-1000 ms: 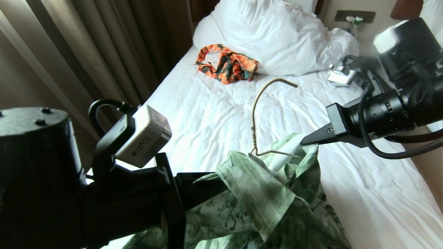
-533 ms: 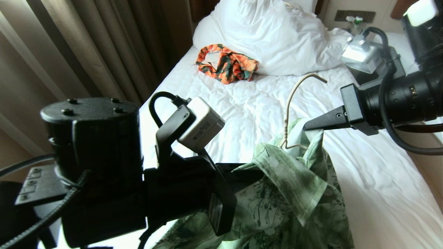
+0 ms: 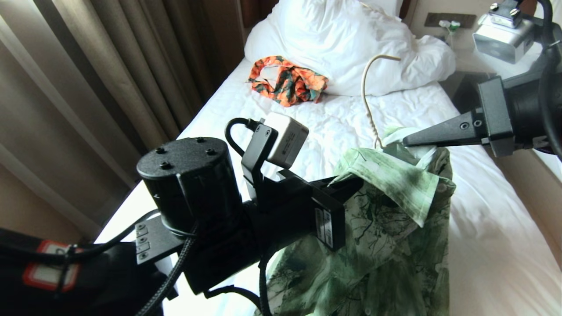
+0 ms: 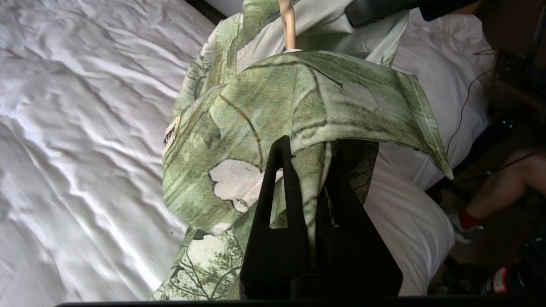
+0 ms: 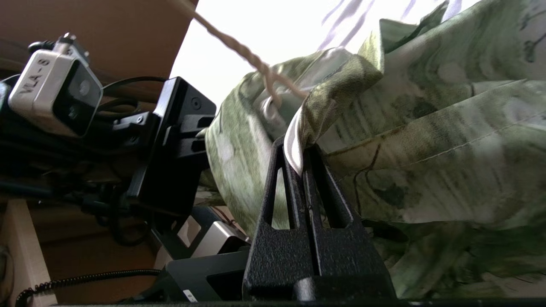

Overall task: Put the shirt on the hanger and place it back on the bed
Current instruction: Hook the other side of the shirt onto the hanger

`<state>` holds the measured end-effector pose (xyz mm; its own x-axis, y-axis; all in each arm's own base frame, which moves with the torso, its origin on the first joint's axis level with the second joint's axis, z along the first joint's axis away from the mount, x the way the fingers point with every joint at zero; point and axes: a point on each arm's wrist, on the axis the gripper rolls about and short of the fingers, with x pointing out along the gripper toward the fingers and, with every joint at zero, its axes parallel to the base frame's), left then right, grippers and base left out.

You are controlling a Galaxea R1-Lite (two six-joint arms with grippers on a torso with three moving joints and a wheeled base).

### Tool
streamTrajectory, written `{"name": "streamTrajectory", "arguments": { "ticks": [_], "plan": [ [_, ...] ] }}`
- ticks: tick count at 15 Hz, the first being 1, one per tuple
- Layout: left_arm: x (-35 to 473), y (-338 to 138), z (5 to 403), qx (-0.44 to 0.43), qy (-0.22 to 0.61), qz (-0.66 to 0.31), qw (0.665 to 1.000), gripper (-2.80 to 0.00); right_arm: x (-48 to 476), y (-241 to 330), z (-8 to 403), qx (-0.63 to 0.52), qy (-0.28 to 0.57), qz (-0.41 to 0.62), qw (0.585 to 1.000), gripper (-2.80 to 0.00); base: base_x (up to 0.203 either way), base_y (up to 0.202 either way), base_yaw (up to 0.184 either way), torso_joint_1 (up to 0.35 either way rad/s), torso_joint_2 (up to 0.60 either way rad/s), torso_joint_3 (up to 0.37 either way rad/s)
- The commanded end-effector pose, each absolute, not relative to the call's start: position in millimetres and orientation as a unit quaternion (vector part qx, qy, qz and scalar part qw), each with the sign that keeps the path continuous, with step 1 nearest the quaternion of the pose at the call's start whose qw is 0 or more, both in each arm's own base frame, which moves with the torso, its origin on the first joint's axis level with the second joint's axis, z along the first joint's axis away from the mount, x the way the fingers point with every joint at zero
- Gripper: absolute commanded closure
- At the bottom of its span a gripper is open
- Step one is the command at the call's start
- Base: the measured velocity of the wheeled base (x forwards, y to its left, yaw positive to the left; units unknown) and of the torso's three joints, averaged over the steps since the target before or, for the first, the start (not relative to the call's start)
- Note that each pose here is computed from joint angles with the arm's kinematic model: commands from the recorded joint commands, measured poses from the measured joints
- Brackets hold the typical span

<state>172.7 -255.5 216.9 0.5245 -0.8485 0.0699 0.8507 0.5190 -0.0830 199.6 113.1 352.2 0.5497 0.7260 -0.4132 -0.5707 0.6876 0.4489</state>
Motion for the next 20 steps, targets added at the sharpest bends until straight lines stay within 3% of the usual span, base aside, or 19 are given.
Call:
{"name": "streamTrajectory", "arguments": {
  "ticks": [1,5,15,16,20],
  "plan": [
    [181.8,-264.0,210.9,-0.073,-0.045,-0.479,0.874,0.00,187.1,110.0,360.3,0.127,0.278,0.389,0.869,0.00,0.000,0.000,0.000,0.000,0.00,0.000],
    [181.5,-256.8,230.3,-0.110,-0.102,-0.469,0.870,0.00,160.7,118.9,369.5,0.109,0.260,0.440,0.853,0.00,0.000,0.000,0.000,0.000,0.00,0.000],
    [168.5,-246.3,255.7,-0.134,-0.140,-0.460,0.866,0.00,155.8,117.1,370.2,0.077,0.243,0.450,0.856,-0.02,0.000,0.000,0.000,0.000,0.00,0.000],
    [166.3,-244.9,258.6,-0.136,-0.144,-0.461,0.865,0.00,152.2,114.9,372.8,0.079,0.237,0.451,0.857,-2.80,0.000,0.000,0.000,0.000,0.00,0.000],
    [162.7,-242.0,263.4,-0.140,-0.150,-0.460,0.864,0.00,130.3,99.6,379.9,0.080,0.236,0.450,0.857,-2.80,0.000,0.000,0.000,0.000,0.00,0.000]
  ]
}}
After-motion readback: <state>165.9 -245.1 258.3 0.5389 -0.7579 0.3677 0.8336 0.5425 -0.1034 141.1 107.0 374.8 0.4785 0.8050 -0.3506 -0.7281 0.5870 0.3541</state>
